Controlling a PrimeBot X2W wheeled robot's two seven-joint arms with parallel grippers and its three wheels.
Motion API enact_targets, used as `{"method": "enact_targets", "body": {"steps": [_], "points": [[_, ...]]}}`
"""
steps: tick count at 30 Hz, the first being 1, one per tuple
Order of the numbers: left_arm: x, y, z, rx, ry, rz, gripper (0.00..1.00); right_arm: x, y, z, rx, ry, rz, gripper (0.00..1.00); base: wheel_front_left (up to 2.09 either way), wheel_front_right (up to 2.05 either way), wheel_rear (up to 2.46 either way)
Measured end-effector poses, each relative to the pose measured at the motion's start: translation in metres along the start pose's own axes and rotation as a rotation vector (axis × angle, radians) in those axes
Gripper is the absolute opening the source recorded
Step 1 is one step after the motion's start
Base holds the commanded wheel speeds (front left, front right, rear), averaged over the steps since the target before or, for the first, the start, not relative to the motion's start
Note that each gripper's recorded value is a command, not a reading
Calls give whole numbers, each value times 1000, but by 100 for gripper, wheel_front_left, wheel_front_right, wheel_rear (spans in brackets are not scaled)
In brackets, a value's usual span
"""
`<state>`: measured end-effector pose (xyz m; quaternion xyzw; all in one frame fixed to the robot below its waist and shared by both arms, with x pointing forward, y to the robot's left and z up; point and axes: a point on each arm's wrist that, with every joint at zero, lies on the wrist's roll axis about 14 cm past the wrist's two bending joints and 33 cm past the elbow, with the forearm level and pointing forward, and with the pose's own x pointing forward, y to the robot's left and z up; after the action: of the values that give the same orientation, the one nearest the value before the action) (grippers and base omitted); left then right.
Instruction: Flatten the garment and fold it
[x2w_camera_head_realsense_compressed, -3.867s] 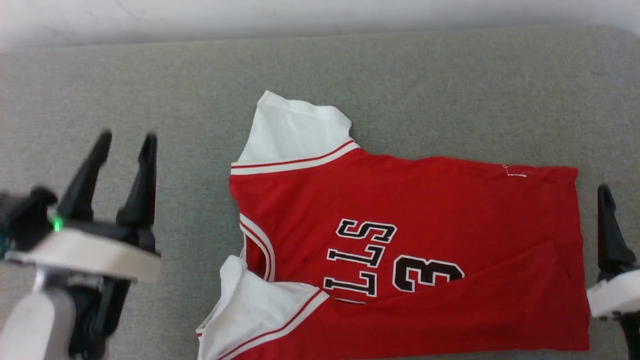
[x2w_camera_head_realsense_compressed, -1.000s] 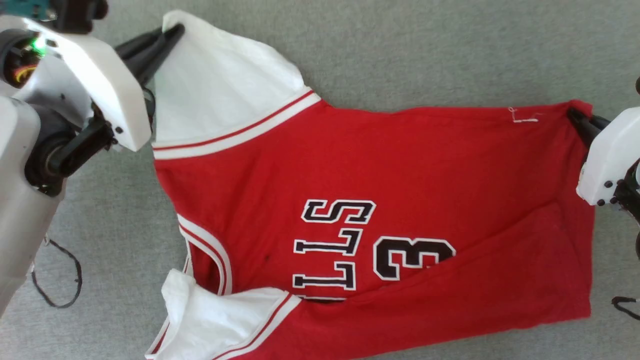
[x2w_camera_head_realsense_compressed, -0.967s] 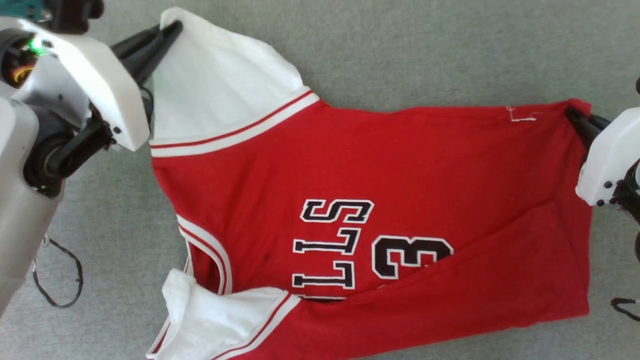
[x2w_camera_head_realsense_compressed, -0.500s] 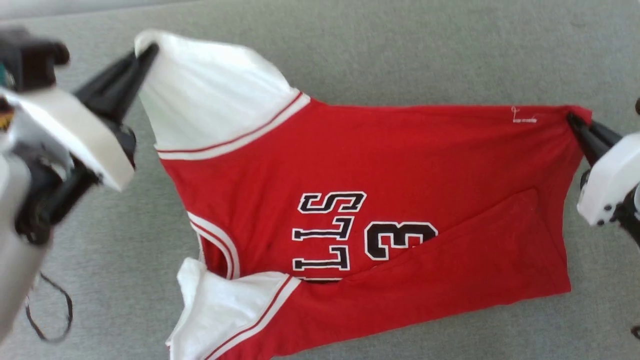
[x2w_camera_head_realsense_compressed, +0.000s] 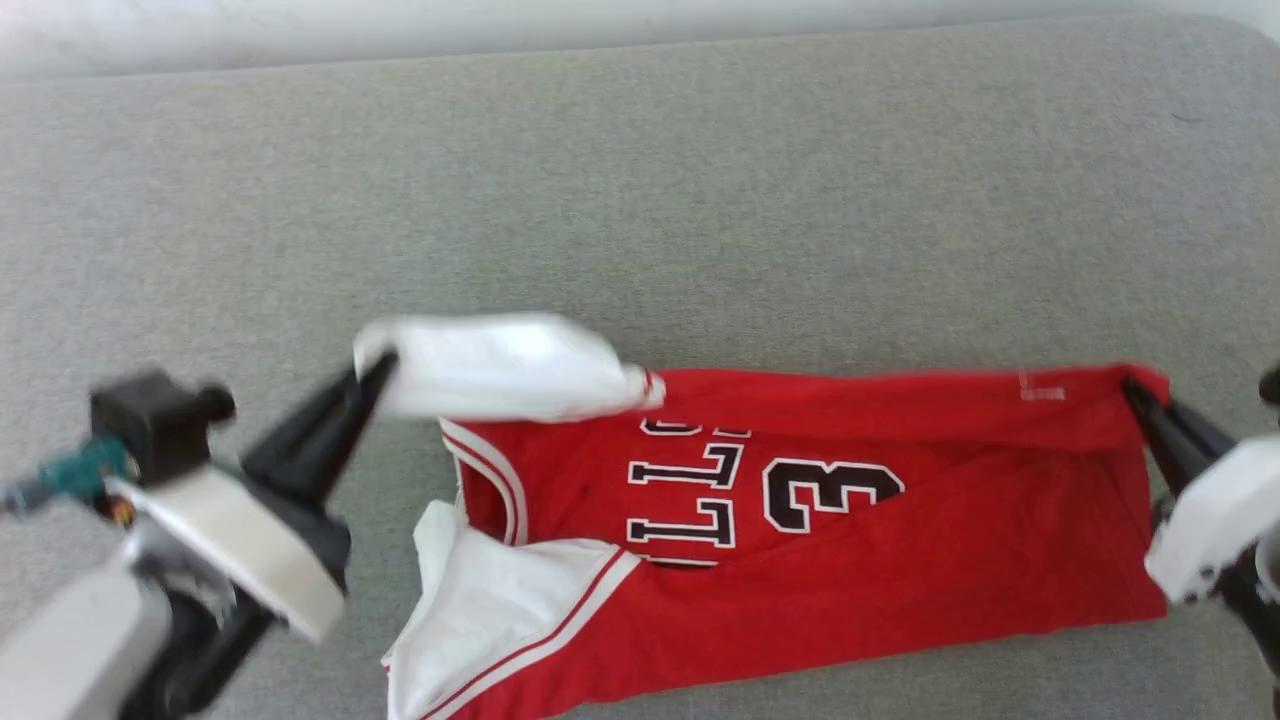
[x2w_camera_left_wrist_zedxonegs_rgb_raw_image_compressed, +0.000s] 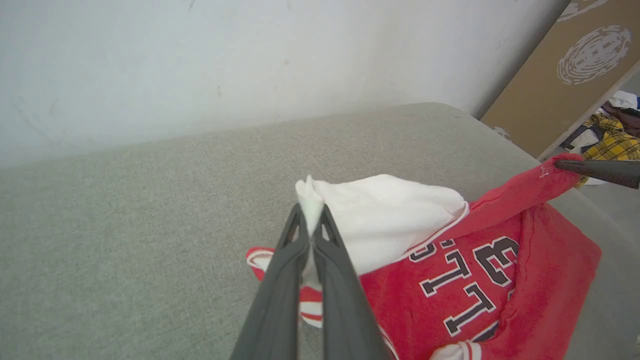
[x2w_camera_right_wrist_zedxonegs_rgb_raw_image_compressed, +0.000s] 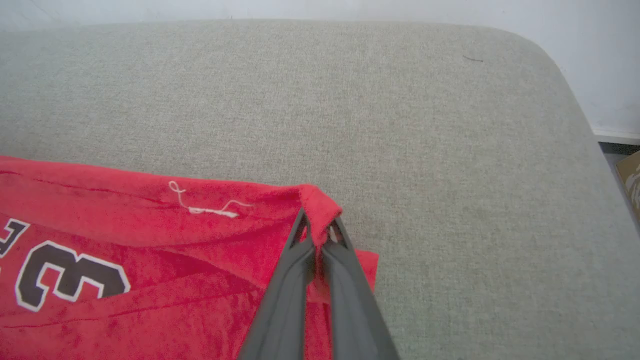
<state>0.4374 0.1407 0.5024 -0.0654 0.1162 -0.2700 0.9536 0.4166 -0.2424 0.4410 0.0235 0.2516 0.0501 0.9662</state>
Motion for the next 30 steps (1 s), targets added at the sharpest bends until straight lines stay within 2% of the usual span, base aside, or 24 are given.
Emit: {"method": "enact_targets", "body": {"steps": [13, 20, 21, 22, 23, 24, 27, 30], "points": [[-63, -22, -87, -258, 247, 73, 0, -29, -8, -69, 98, 141, -51, 0, 0, 0, 0], [-69, -27, -103, -296, 296, 90, 0, -34, -3, -81, 107, 164, -50, 0, 0, 0, 0], [-70, -29, -107, -300, 310, 89, 15, -34, -2, -82, 111, 166, -50, 2, 0, 0, 0], [-69, -30, -110, -308, 313, 95, 47, -35, -1, -84, 117, 169, -53, 33, 0, 0, 0], [-68, -31, -110, -311, 311, 95, 91, -35, -1, -85, 118, 171, -55, 82, 0, 0, 0], [-67, -32, -109, -316, 303, 96, 100, -36, -2, -86, 120, 172, -58, 100, 0, 0, 0], [-62, -38, -104, -365, 264, 92, 100, -38, -2, -85, 132, 163, -62, 100, 0, 0, 0], [-58, -32, -89, -365, 189, 111, 100, -41, -3, -73, 156, 118, -63, 100, 0, 0, 0]]}}
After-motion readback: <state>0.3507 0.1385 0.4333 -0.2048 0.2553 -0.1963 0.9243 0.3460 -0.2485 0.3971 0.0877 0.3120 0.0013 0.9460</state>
